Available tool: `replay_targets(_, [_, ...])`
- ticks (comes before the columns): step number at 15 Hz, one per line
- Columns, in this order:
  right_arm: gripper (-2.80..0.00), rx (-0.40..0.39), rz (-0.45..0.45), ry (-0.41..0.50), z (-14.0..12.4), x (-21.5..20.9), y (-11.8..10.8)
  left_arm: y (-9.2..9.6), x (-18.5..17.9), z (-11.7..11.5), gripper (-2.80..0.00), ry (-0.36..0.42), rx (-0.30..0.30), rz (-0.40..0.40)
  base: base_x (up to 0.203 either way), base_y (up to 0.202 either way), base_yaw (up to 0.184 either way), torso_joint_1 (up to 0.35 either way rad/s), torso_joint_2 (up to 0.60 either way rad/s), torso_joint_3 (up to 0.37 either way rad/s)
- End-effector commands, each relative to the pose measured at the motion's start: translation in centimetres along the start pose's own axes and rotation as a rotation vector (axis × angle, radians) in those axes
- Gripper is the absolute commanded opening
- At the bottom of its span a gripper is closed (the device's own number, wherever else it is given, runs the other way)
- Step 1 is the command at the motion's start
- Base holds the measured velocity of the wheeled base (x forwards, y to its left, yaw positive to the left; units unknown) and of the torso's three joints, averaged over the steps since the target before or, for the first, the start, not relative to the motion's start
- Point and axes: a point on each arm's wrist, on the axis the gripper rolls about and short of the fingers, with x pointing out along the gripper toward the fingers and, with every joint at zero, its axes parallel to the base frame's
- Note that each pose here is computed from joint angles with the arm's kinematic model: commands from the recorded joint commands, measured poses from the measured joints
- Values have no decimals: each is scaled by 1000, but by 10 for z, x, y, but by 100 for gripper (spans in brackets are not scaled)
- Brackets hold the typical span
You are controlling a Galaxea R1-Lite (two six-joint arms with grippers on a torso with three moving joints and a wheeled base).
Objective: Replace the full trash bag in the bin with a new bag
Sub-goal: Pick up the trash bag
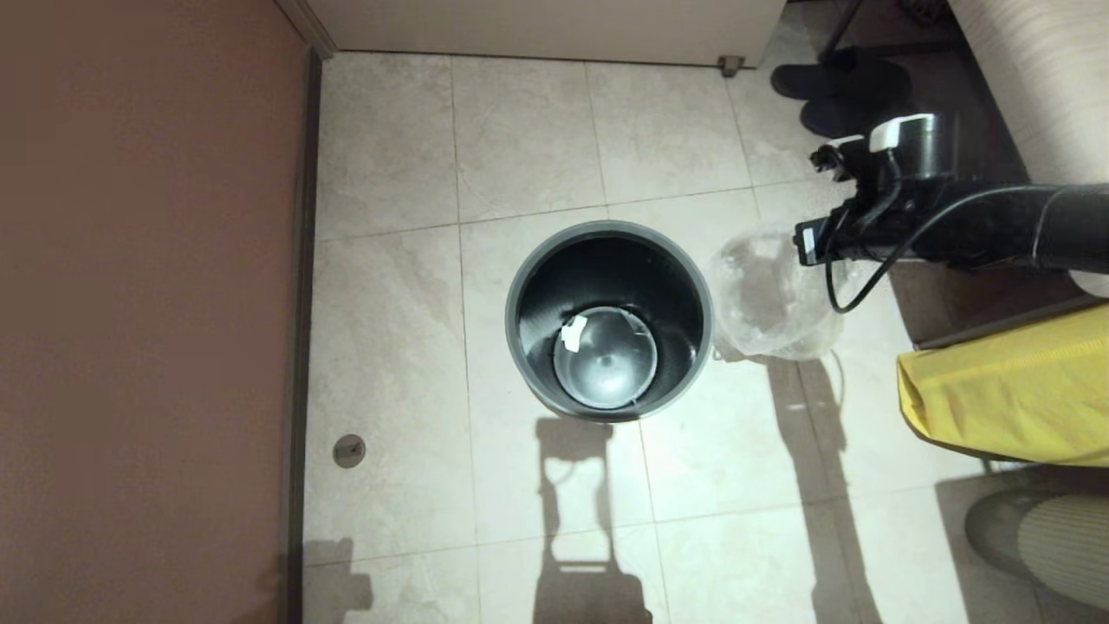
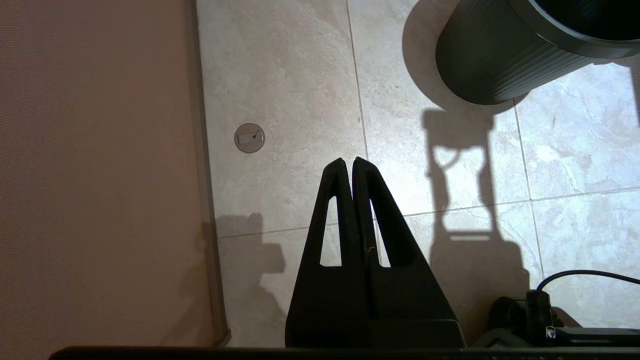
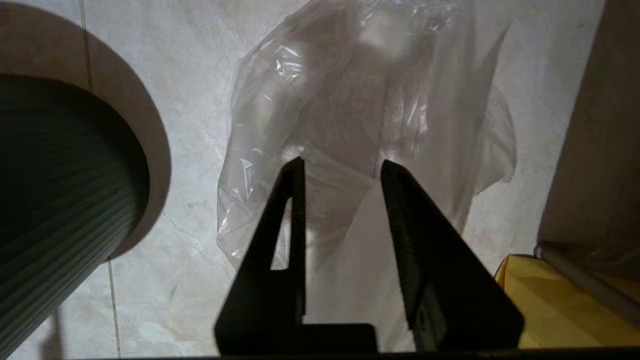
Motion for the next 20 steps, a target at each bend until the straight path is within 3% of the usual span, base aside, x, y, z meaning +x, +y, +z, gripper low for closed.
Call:
replay_targets(1, [0, -17, 8, 33, -11, 15, 7, 0, 0, 0, -280, 1, 0, 0, 0, 0, 0, 0, 0, 0])
replay_targets(3, [0, -28, 6, 55, -16, 15, 9, 0, 0, 0, -280, 1, 0, 0, 0, 0, 0, 0, 0, 0])
replay_targets(8, [0, -72, -103, 79, -18, 14, 6, 0, 0, 0, -280, 1, 0, 0, 0, 0, 0, 0, 0, 0])
replay_targets(12, [0, -57, -124, 44, -2, -9, -3, 0, 0, 0, -280, 1, 0, 0, 0, 0, 0, 0, 0, 0])
replay_targets(15, [0, 23, -127, 33, 3, -25, -6, 0, 0, 0, -280, 1, 0, 0, 0, 0, 0, 0, 0, 0])
replay_targets(20, [0, 214, -169, 192, -14, -35, -12, 0, 0, 0, -280, 1, 0, 0, 0, 0, 0, 0, 0, 0])
